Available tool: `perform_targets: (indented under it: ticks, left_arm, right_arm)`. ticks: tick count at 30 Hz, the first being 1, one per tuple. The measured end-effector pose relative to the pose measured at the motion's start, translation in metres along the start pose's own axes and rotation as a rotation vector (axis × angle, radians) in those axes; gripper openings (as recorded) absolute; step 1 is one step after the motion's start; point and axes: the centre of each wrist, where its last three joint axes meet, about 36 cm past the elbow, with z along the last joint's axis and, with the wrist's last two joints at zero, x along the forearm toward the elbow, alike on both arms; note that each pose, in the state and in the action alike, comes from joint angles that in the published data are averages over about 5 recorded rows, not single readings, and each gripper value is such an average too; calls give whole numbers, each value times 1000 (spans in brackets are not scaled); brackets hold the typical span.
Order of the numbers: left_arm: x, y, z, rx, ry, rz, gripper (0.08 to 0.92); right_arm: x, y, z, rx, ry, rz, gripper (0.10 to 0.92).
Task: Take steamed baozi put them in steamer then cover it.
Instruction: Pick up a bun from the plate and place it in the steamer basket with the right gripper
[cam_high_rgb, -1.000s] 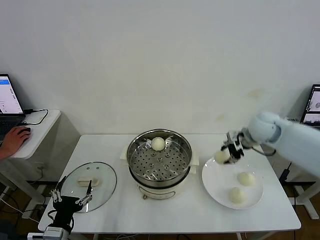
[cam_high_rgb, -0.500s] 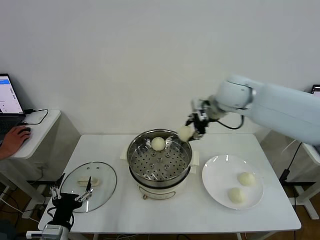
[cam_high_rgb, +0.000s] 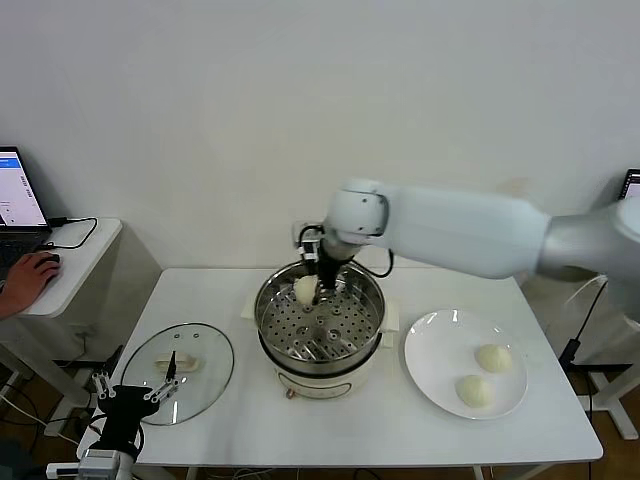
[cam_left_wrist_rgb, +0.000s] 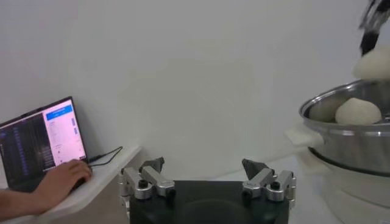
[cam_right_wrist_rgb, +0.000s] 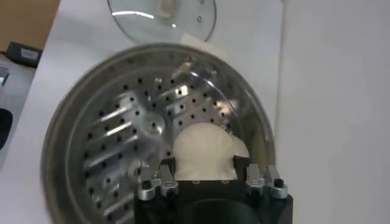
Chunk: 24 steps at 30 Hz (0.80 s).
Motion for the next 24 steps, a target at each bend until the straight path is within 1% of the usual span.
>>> perform_targets:
  ticks: [7,13,15,18,21,24]
  left_arm:
    - [-1,-2,0,3,-2,1,823]
    - [-2,-3,-2,8,-8,3,823]
    - [-1,-4,-2,9,-8,5,823]
    - [-1,-4,-2,9,-7,6,823]
    - [-1,-4,-2,10,-8,6,823]
    - [-1,-6,-3,13,-10,7,823]
  right_arm:
    - [-35,2,-23,-21,7,-20,594]
    - [-57,3,-33,-36,12,-21,594]
    - [-61,2,-33,-43,17,-19,610]
    - [-64,1,-33,-55,23,-17,676]
    - [-63,1,-33,-61,23,-20,760]
    - [-53,-2,-30,-57,22,-24,810]
